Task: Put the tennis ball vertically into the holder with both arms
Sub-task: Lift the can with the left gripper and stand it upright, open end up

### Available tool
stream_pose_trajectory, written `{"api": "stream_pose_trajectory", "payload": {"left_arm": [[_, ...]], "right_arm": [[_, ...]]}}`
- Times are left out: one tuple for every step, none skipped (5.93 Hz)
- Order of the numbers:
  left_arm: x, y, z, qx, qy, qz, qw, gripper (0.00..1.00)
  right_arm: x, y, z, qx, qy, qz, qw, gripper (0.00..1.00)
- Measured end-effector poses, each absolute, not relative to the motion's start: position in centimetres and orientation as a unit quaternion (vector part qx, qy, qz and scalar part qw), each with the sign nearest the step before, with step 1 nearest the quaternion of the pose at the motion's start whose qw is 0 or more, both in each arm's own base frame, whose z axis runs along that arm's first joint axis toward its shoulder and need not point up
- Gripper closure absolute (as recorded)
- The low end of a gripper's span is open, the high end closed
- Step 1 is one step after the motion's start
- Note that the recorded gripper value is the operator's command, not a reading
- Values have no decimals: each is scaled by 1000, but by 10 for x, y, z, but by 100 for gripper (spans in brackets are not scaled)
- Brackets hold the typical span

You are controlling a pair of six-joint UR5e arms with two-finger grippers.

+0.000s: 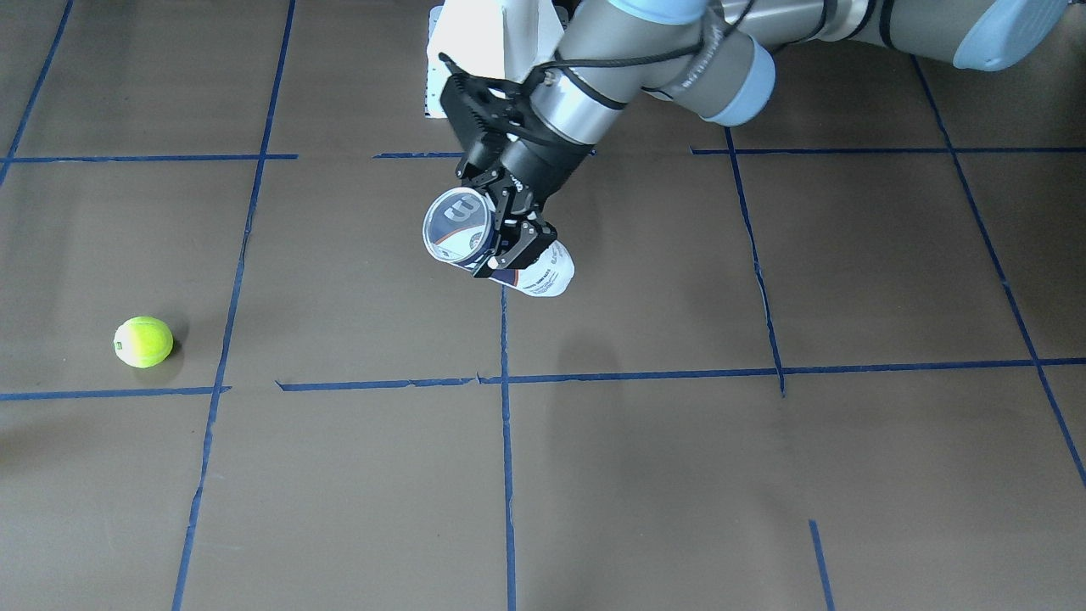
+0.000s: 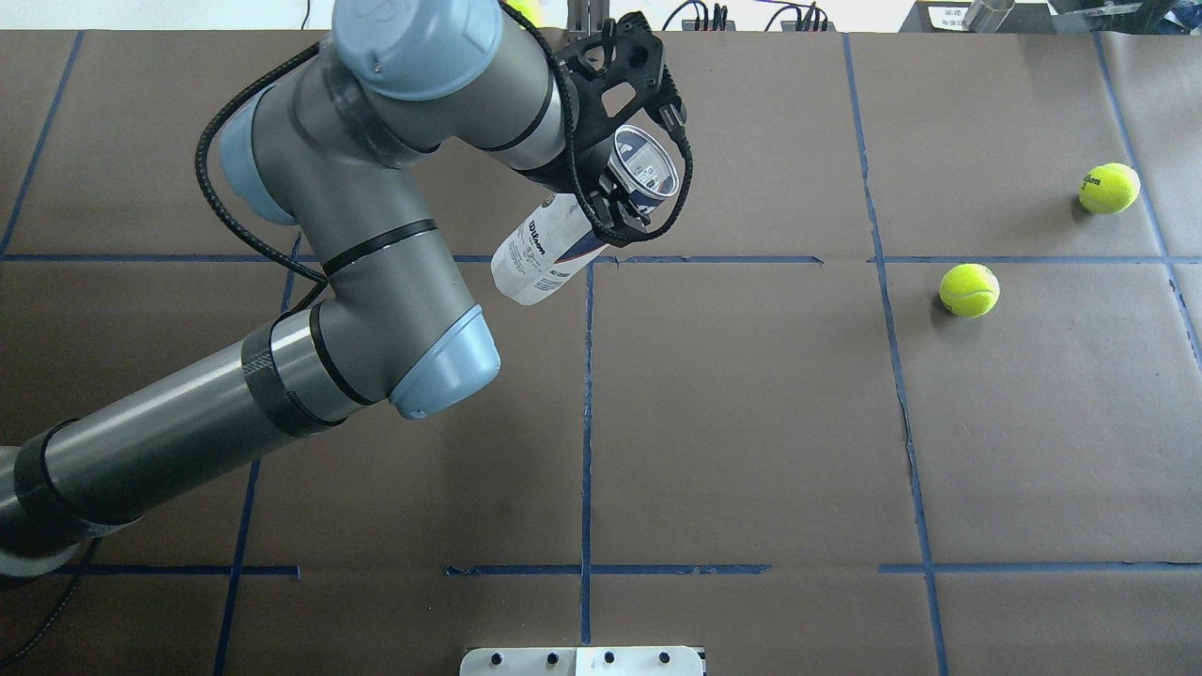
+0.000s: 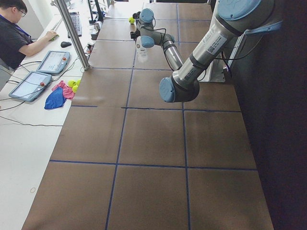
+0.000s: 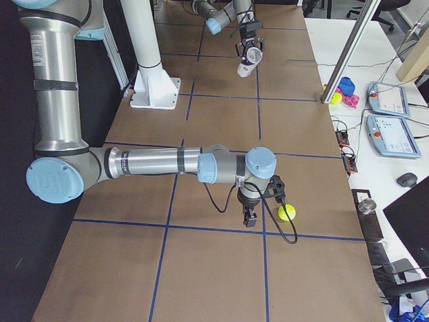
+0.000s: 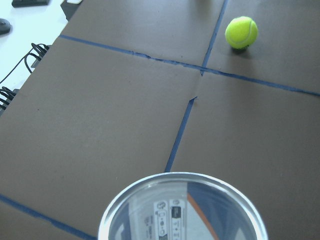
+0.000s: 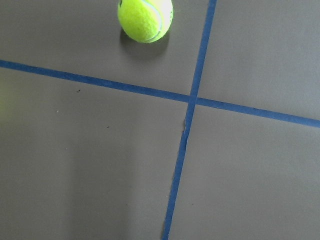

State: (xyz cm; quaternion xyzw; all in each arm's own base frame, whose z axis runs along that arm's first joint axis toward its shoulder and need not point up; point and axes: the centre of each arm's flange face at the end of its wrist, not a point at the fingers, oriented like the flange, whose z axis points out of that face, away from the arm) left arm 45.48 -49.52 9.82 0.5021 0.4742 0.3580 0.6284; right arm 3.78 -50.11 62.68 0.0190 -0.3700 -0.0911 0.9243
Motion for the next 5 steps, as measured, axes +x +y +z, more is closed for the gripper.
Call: {"api": "stream_pose_trajectory", "payload": {"left_arm": [[445, -487, 124, 529, 503, 335, 596, 25], [444, -481, 141, 552, 515, 319, 572, 25], [457, -473, 160, 577, 520, 300, 553, 25], [480, -460, 181, 599, 526, 278, 536, 25], [505, -448, 204, 615, 531, 256, 524, 24]], "right_arm": [[38, -501, 626, 20, -370, -91, 924, 0], [38, -501, 625, 20, -370, -92, 924, 0], [38, -501, 625, 21, -370, -92, 924, 0], [38, -501, 625, 21, -370, -92, 924, 0], [38, -501, 624, 21, -370, -92, 924, 0]]}}
